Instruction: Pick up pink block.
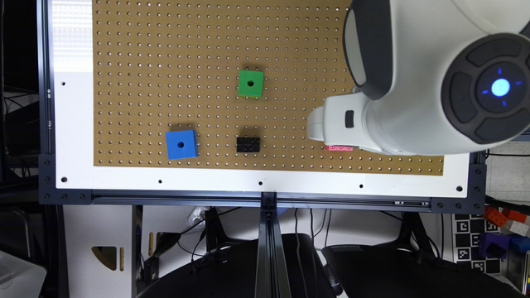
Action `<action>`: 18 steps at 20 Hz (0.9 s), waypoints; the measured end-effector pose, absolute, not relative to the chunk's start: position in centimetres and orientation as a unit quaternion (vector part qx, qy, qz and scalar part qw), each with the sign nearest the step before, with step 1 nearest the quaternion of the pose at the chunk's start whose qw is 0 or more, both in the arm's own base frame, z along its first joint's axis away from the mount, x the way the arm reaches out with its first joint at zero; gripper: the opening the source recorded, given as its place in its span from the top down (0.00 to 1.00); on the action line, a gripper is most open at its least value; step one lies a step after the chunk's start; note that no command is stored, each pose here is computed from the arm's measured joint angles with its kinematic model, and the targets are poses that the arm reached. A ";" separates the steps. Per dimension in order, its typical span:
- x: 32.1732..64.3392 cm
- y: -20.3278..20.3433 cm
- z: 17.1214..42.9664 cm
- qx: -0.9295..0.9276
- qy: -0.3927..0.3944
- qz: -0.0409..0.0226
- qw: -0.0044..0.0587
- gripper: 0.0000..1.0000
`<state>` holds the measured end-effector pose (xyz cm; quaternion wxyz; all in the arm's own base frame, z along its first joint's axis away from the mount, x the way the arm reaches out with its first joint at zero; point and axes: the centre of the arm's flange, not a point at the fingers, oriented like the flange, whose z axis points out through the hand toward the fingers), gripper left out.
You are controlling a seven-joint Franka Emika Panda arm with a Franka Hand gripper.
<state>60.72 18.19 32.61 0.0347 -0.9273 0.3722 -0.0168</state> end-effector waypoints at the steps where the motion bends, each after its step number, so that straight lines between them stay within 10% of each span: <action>1: 60.7 18.2 32.4 -0.927 0.372 -0.016 0.034 0.00; 18: 61.3 18.4 24.6 -0.927 0.374 0.000 0.029 0.00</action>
